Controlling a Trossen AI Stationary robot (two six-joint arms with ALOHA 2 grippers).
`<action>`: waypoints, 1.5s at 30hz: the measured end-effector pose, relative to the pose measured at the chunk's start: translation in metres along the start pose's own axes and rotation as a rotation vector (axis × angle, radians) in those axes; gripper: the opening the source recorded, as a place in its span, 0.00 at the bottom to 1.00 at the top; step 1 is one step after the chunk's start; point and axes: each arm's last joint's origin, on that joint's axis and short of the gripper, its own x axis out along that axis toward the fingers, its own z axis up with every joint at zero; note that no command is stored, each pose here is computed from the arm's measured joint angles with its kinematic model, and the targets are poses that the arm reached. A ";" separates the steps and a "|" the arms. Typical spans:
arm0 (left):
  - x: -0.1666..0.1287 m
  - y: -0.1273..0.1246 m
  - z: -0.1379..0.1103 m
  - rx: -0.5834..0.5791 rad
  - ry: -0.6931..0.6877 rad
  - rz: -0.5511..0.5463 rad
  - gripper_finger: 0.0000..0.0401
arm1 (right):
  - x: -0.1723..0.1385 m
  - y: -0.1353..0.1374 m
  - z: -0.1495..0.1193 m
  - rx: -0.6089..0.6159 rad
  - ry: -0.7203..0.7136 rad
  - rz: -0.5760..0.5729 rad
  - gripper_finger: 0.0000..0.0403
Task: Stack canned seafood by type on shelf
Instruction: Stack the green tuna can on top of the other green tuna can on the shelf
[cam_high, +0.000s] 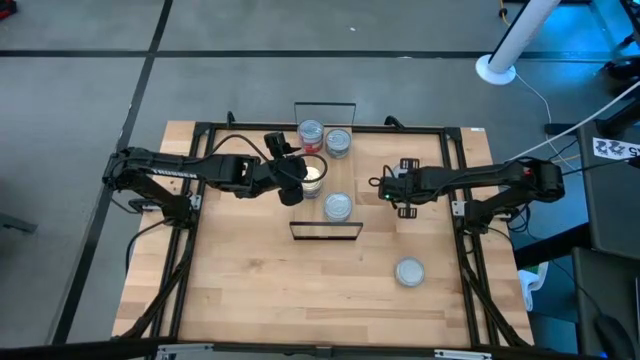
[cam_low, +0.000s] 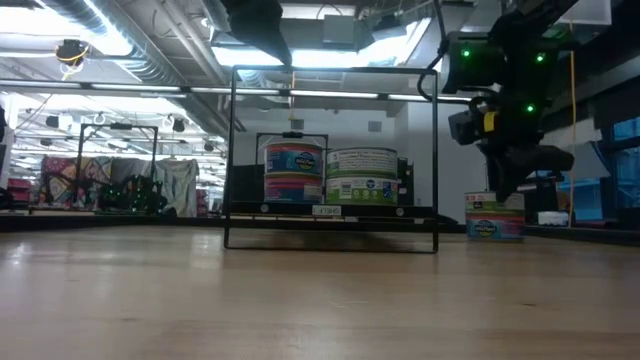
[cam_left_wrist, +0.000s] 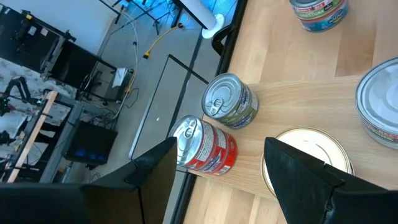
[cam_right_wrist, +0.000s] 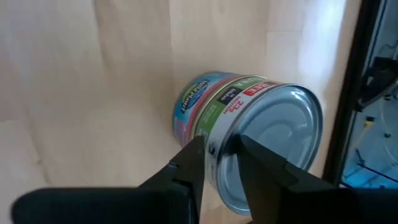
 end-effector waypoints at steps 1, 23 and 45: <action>0.000 0.000 0.000 0.000 0.000 0.000 0.59 | 0.000 0.000 0.000 0.000 0.002 -0.008 0.22; 0.000 0.000 0.000 0.000 0.000 0.000 0.59 | 0.001 -0.001 -0.001 -0.004 0.016 -0.050 0.00; 0.000 0.000 0.000 0.000 0.000 0.000 0.59 | -0.022 -0.013 0.018 0.035 -0.081 -0.005 0.00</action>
